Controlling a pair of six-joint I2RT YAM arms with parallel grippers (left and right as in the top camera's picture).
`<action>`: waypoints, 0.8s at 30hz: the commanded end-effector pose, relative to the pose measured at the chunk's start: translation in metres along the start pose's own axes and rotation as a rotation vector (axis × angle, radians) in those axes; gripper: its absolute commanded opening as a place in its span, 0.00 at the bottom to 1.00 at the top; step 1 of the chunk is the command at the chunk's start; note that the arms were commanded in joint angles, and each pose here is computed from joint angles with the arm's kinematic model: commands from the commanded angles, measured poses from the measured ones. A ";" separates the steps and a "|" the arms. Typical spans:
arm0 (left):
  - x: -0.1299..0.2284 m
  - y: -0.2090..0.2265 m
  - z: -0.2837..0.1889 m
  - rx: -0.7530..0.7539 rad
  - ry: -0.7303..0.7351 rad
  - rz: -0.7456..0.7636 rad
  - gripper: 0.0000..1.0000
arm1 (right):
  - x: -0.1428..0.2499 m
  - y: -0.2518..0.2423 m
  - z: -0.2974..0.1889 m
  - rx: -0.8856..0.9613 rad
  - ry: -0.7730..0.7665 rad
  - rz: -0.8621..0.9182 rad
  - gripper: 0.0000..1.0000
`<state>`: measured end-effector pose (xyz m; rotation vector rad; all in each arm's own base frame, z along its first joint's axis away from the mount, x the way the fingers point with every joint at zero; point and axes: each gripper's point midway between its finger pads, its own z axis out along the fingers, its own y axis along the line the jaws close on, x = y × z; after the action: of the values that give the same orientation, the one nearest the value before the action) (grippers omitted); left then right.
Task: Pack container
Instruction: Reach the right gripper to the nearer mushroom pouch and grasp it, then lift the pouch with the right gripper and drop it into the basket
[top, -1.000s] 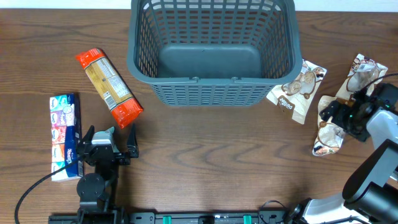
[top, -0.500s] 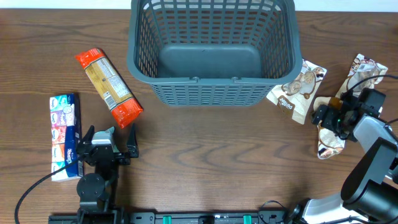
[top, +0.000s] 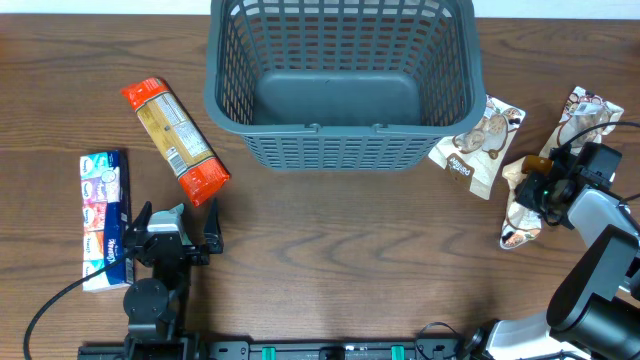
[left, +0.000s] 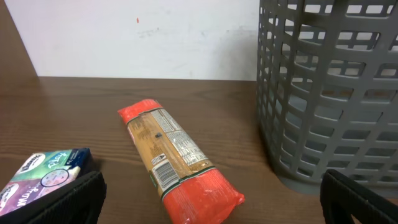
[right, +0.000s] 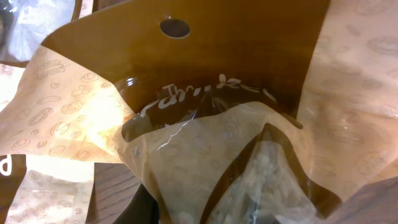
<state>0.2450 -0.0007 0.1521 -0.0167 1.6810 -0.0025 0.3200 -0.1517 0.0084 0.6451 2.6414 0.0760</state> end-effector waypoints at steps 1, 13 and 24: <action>0.017 0.004 0.001 -0.027 0.050 -0.006 0.99 | 0.010 0.013 0.003 -0.057 0.049 0.021 0.01; 0.017 0.004 0.001 -0.027 0.050 -0.005 0.99 | -0.135 0.053 -0.171 -0.108 -0.369 -0.075 0.01; 0.017 0.004 0.001 -0.027 0.050 -0.006 0.99 | -0.165 0.222 -0.345 -0.350 -0.676 -0.730 0.01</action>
<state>0.2450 -0.0007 0.1523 -0.0167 1.6806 -0.0025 0.4016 -0.0634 0.3887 -0.0528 2.0763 0.0778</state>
